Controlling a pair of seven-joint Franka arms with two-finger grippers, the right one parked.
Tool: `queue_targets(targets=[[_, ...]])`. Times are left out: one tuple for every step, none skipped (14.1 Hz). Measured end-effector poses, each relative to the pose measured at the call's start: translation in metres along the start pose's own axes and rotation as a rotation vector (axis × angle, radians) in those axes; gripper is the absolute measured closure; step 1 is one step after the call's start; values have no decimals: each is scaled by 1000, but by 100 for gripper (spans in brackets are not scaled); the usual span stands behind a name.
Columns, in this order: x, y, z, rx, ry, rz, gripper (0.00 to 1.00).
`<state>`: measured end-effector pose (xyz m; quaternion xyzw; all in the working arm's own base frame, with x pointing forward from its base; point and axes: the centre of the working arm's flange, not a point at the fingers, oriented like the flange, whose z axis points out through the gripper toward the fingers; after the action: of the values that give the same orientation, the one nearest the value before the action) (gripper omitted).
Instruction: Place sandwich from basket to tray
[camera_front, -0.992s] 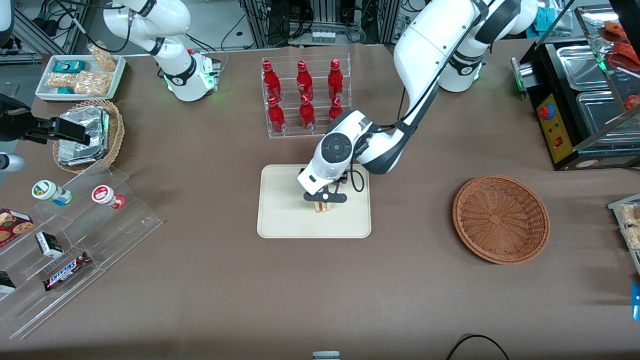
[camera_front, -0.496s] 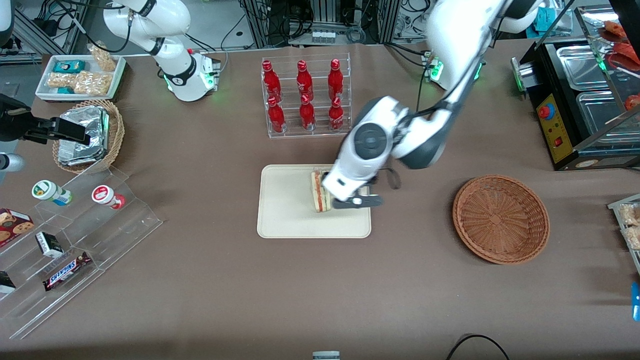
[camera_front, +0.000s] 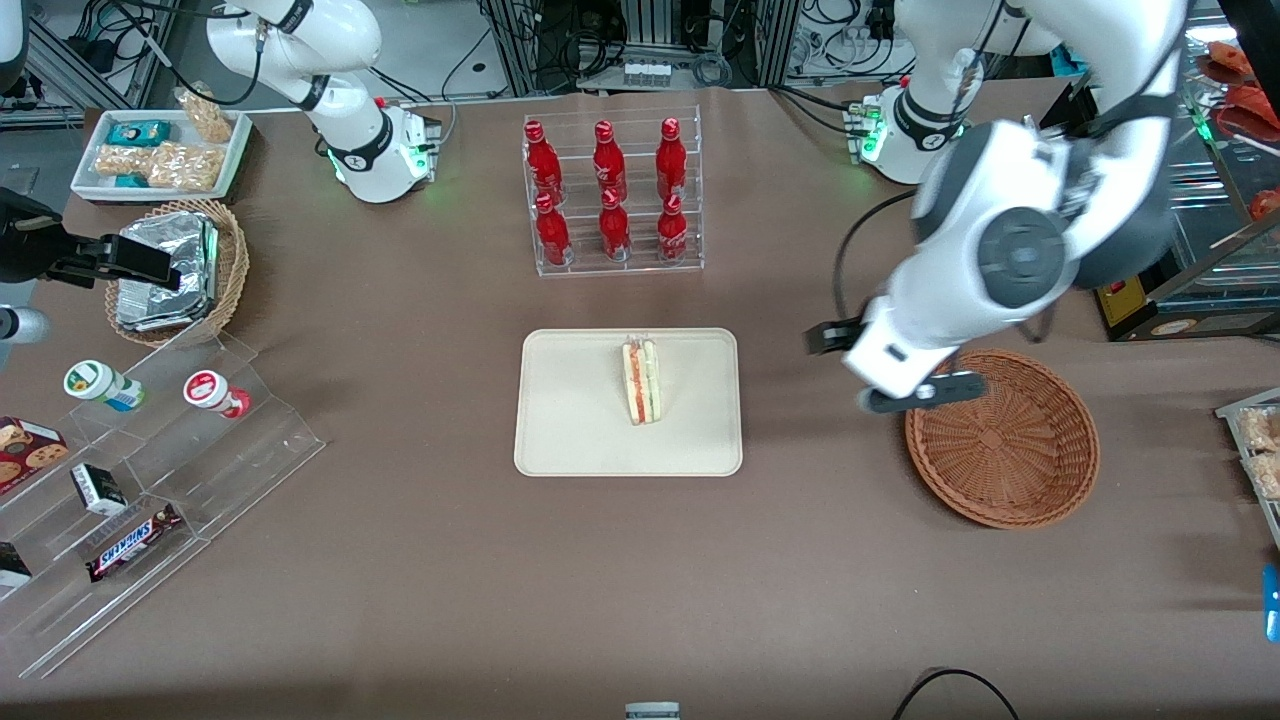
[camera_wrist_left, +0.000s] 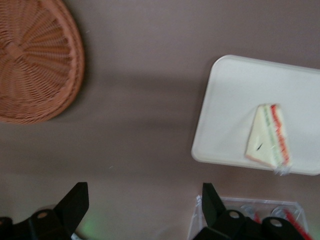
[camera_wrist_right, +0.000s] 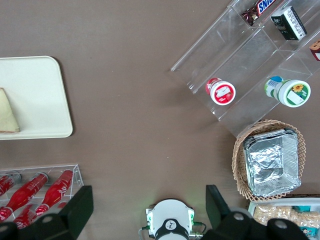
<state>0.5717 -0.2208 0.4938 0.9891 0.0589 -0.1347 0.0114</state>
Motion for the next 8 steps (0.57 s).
queue_targets(targets=[[-2,-22,-10,5,-21,18,0],[-4,-44,-21,6,-32,35,0],[-6,-68,-31,9,-42,52,0],[-9,-93,-42,21,-54,74,0],[-15,-117,-51,37,-67,98,0],[-21,-135,-60,49,-73,111,0],[-26,-148,-69,56,-72,110,0],[-33,-158,-80,56,-68,105,0]])
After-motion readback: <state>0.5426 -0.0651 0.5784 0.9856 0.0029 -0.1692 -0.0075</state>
